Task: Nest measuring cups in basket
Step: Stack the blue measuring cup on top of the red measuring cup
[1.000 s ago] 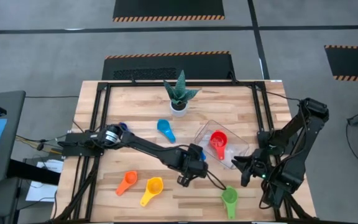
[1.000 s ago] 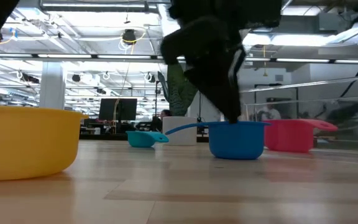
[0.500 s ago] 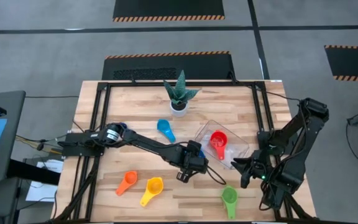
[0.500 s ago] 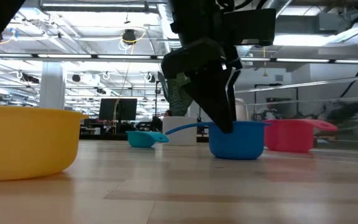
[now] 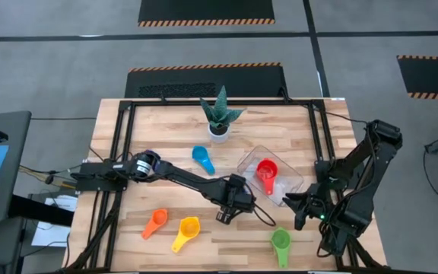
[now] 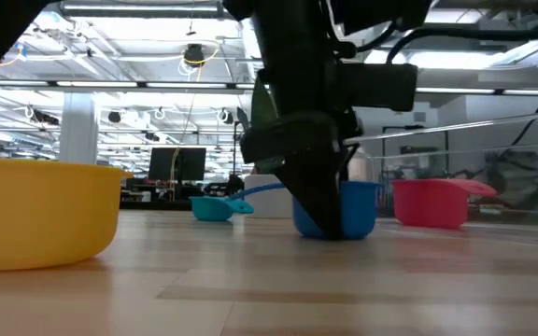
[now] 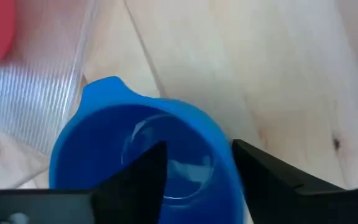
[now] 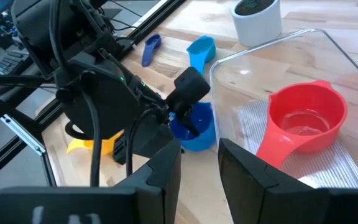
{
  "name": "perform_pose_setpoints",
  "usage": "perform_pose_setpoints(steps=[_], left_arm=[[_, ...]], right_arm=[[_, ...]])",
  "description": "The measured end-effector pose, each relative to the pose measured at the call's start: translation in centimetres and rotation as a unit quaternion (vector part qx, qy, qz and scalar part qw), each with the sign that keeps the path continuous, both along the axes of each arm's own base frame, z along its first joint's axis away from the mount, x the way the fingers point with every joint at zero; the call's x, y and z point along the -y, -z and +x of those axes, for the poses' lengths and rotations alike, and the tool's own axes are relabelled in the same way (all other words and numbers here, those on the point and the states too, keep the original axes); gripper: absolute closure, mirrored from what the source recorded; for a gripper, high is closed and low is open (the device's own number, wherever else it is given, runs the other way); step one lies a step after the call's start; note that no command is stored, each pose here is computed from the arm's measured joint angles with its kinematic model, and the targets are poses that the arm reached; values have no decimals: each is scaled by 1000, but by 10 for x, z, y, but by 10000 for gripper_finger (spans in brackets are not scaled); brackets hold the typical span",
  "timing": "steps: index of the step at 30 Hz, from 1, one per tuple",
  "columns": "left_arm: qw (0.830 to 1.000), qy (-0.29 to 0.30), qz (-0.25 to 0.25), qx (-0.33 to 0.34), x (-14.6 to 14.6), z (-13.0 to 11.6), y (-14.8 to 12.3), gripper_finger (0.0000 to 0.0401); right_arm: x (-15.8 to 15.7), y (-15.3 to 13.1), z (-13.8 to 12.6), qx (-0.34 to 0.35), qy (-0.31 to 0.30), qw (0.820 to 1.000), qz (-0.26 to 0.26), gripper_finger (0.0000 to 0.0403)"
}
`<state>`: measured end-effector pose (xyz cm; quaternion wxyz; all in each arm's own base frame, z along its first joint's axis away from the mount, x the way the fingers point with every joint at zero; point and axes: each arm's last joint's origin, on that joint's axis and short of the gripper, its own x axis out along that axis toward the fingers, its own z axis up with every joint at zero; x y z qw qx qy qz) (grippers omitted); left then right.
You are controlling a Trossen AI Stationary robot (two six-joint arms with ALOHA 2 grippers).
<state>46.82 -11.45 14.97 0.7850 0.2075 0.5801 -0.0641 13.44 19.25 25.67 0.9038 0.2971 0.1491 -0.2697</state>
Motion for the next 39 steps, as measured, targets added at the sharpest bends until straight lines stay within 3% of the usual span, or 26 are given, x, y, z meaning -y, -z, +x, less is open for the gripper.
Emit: perform_pose_setpoints(steps=[3, 8, 12, 17, 19, 21, 24, 27, 31, 39], left_arm=[[1000, 1, 1, -6, 0, -1, 0, 268], [999, -13, -6, -43, -1, -8, 0, 383], [995, -37, -17, -95, 2, -17, -14, 396], [992, -45, -10, -121, 9, -24, -66, 399], [993, -74, -19, -95, 10, -24, -90, 399], [988, -143, -41, -46, 8, -22, -111, 399], [961, -257, -89, 41, -10, -19, -130, 400], [934, -322, -114, 107, -26, -13, -145, 400], [918, -335, -138, 164, -43, -2, -155, 401], [904, -326, -167, 221, -68, 12, -163, 401]], right_arm=[[0, 0, 0, 1, 0, 1000, 1, 272], [0, 0, 0, 0, 0, 1000, 1, 274], [0, 0, 0, 0, 0, 1000, 1, 274], [0, 0, 0, 0, 0, 1000, 1, 275], [0, 0, 0, 0, 0, 1000, 1, 275], [0, 0, 1, 2, 3, 1000, 6, 275], [0, 0, 3, 8, 8, 1000, 16, 275], [0, 0, 6, 11, 14, 1000, 22, 275], [2, 1, 7, -13, 5, 1000, 6, 275], [6, 6, 1, -154, -30, 988, -4, 275]])
